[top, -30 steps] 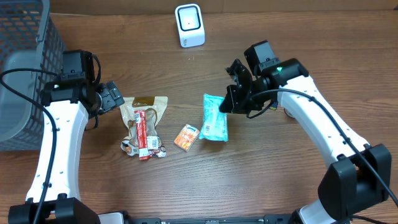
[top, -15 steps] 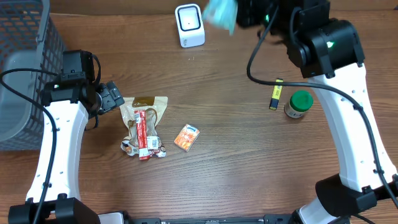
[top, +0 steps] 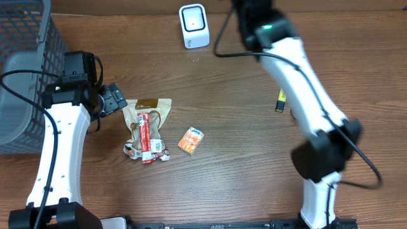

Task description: Scan the item barcode

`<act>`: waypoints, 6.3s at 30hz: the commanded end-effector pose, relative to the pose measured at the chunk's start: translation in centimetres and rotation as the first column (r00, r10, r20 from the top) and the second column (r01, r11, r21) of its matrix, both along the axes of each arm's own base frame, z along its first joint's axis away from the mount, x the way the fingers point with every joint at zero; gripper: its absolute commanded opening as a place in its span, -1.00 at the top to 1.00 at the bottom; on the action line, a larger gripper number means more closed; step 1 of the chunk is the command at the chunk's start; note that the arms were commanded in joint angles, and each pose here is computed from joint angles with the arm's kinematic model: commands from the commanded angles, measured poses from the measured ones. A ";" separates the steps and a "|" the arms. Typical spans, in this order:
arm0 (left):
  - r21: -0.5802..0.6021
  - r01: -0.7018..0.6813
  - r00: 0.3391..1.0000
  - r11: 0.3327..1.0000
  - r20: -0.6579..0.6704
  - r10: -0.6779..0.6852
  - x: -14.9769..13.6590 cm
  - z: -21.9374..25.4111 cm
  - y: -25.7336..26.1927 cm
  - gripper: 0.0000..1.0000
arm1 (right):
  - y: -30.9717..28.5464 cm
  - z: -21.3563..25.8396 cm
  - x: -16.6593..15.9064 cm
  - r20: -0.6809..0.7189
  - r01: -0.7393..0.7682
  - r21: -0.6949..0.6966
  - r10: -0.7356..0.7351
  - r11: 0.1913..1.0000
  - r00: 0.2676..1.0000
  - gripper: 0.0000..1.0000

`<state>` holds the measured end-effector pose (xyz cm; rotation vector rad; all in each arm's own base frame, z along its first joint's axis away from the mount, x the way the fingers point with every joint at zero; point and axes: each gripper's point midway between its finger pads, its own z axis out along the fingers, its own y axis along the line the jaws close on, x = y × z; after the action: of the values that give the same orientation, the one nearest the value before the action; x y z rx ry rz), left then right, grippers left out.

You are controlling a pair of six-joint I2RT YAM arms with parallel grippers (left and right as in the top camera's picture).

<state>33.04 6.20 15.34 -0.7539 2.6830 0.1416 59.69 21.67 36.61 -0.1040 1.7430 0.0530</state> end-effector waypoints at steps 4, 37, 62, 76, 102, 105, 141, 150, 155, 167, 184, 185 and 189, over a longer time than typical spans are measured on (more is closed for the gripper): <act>0.009 0.005 1.000 1.000 -0.012 -0.005 -0.1 -0.3 0.0 -1.00 | 2.6 -6.0 2.0 0.066 0.154 -0.295 -0.141 0.943 0.988 0.93; 0.010 0.005 1.000 1.000 -0.012 -0.005 -0.1 -0.3 0.0 -0.99 | 7.7 -21.1 3.2 0.042 0.158 -0.585 -0.165 0.795 0.985 0.93; 0.010 0.005 1.000 1.000 -0.007 -0.005 0.0 -0.2 0.0 -1.00 | 8.4 -17.2 1.3 0.037 0.188 -0.526 -0.199 0.829 0.979 0.93; 0.010 0.005 1.000 1.000 -0.007 -0.005 0.0 -0.2 0.0 -1.00 | 0.8 -14.3 -8.6 -0.483 0.064 -0.329 -0.227 0.942 0.846 0.93; 0.010 0.005 1.000 1.000 -0.005 -0.005 0.1 -0.2 0.0 -1.00 | -11.6 -29.1 -21.9 -0.978 0.044 -0.193 -0.196 0.980 0.075 -1.00; 0.010 0.005 1.000 1.000 -0.005 -0.005 0.1 -0.2 0.0 -1.00 | -11.5 -29.2 -21.3 -0.977 0.048 -0.186 -0.190 0.981 0.097 -1.00; 0.010 0.005 1.000 1.000 -0.005 -0.005 0.1 -0.2 0.0 -1.00 | -8.6 -28.1 -11.8 -0.881 0.093 -0.041 -0.080 0.995 0.467 -1.00; 0.010 0.005 1.000 1.000 -0.005 -0.005 0.1 -0.2 0.0 -1.00 | -8.6 -28.1 -11.8 -0.881 0.093 -0.042 -0.080 0.995 0.467 -1.00; 0.010 0.005 1.000 1.000 -0.005 -0.005 0.1 -0.2 0.0 -1.00 | -8.7 -28.1 -11.8 -0.881 0.093 -0.041 -0.080 0.995 0.467 -1.00; 0.010 0.005 1.000 1.000 -0.005 -0.005 0.1 -0.2 0.0 -1.00 | -8.7 -28.1 -11.8 -0.881 0.093 -0.041 -0.080 0.995 0.467 -1.00; 0.010 0.005 1.000 1.000 -0.005 -0.005 0.1 -0.2 0.0 -0.99 | -8.7 -28.1 -11.8 -0.881 0.093 -0.042 -0.080 0.995 0.467 -1.00; 0.010 0.005 1.000 1.000 -0.005 -0.005 0.1 -0.2 0.0 -1.00 | -8.6 -28.1 -11.8 -0.881 0.093 -0.041 -0.080 0.995 0.467 -1.00; 0.010 0.005 1.000 1.000 -0.005 -0.005 0.1 -0.2 0.0 -1.00 | -8.6 -28.1 -11.8 -0.881 0.093 -0.042 -0.080 0.995 0.467 -1.00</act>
<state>33.07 6.20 15.35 -0.7531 2.6817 0.1412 47.84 13.09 8.49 0.0372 2.8257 0.0424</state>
